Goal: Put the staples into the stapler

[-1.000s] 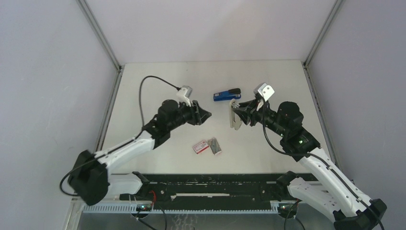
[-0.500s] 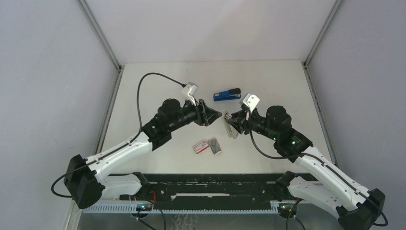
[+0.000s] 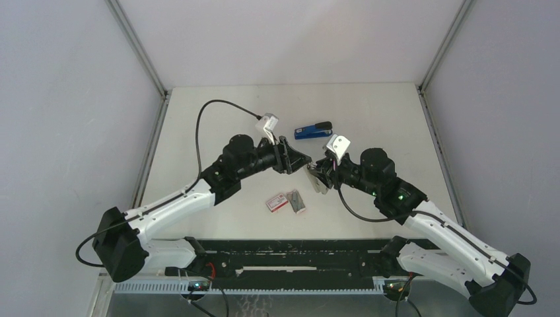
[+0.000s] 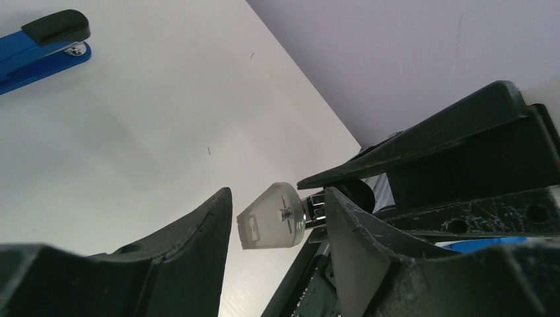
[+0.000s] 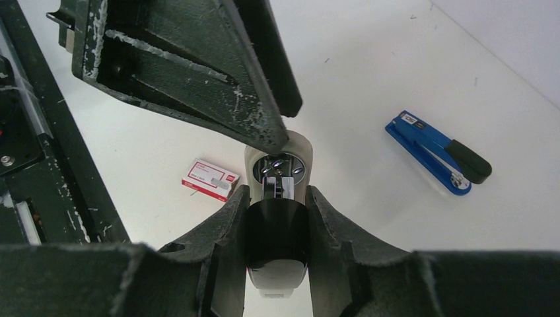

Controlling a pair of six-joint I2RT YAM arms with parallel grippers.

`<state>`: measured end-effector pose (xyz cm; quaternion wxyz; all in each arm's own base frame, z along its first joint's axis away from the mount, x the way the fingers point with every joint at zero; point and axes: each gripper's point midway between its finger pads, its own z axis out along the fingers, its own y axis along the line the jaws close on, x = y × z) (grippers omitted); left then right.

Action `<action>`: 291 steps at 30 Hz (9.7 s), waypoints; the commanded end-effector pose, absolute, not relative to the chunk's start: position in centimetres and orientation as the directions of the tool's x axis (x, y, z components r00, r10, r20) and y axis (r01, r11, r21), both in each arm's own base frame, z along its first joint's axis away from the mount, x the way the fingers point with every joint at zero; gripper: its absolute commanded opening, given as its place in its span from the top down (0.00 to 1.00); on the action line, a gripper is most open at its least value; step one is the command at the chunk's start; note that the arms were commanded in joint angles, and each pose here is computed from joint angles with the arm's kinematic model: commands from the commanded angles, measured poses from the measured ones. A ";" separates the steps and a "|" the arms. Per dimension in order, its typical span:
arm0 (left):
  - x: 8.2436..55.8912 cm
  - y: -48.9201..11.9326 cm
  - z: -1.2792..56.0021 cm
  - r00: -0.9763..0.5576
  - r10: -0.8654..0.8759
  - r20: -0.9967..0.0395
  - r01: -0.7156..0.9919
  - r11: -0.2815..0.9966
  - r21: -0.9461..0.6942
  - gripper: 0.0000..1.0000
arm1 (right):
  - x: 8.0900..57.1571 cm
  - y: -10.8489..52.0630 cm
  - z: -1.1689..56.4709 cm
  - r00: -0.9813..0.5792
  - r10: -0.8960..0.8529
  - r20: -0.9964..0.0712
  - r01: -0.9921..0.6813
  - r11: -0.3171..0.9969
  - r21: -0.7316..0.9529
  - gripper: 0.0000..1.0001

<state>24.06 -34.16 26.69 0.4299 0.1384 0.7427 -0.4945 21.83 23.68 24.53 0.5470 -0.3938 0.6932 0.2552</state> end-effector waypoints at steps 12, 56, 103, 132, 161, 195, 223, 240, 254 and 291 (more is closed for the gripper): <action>23.3 -35.3 24.9 -0.655 -0.145 -0.741 0.603 0.491 -0.629 0.55 | 22.3 24.6 29.3 0.061 -0.169 -0.984 -0.823 0.550 -0.145 1.00; 27.2 -23.1 29.9 -0.494 -0.525 -0.693 0.479 0.501 -0.721 1.00 | 28.4 18.7 14.6 -0.226 -0.124 -0.966 -0.627 0.778 0.047 0.90; 27.4 -21.6 32.6 -0.498 -0.695 -0.519 0.474 0.284 -0.834 1.00 | 29.0 17.5 15.7 -0.355 -0.089 -0.931 -0.592 0.792 0.150 0.27; 27.1 -21.1 30.1 -0.560 -0.669 -0.489 0.422 0.278 -0.863 1.00 | 25.5 23.5 23.6 -0.147 -0.148 -0.978 -0.838 0.544 0.044 0.23; 26.6 -21.9 30.5 -0.583 -0.587 -0.562 0.468 0.322 -0.823 0.84 | 25.8 32.8 19.8 -0.066 -0.407 -0.911 -0.932 0.350 -0.089 1.00; 29.9 -12.2 18.6 -0.299 -0.389 -0.871 0.182 0.873 -0.452 0.20 | 28.7 15.1 4.5 -0.874 -0.242 -0.422 -0.275 0.961 0.019 1.00; 29.7 -12.5 15.6 -0.187 -0.182 -0.965 0.327 0.915 -0.236 0.17 | 29.7 15.3 5.7 -0.874 -0.137 -0.466 -0.196 0.977 0.080 0.43; 41.6 -36.4 17.8 -0.391 0.147 -0.909 0.752 0.619 -0.224 0.23 | 30.4 12.5 17.5 -0.629 0.129 -0.766 -0.259 0.895 0.363 0.30; 52.2 -44.0 14.8 -0.483 0.126 -0.867 0.693 0.660 -0.290 0.21 | 28.5 13.6 17.4 -0.627 0.156 -0.763 -0.355 0.815 0.459 0.29; 47.5 -39.5 7.6 -0.653 0.308 -0.692 0.524 0.843 -0.120 0.68 | 26.3 13.7 18.9 -0.591 0.242 -0.770 -0.403 0.738 0.542 0.30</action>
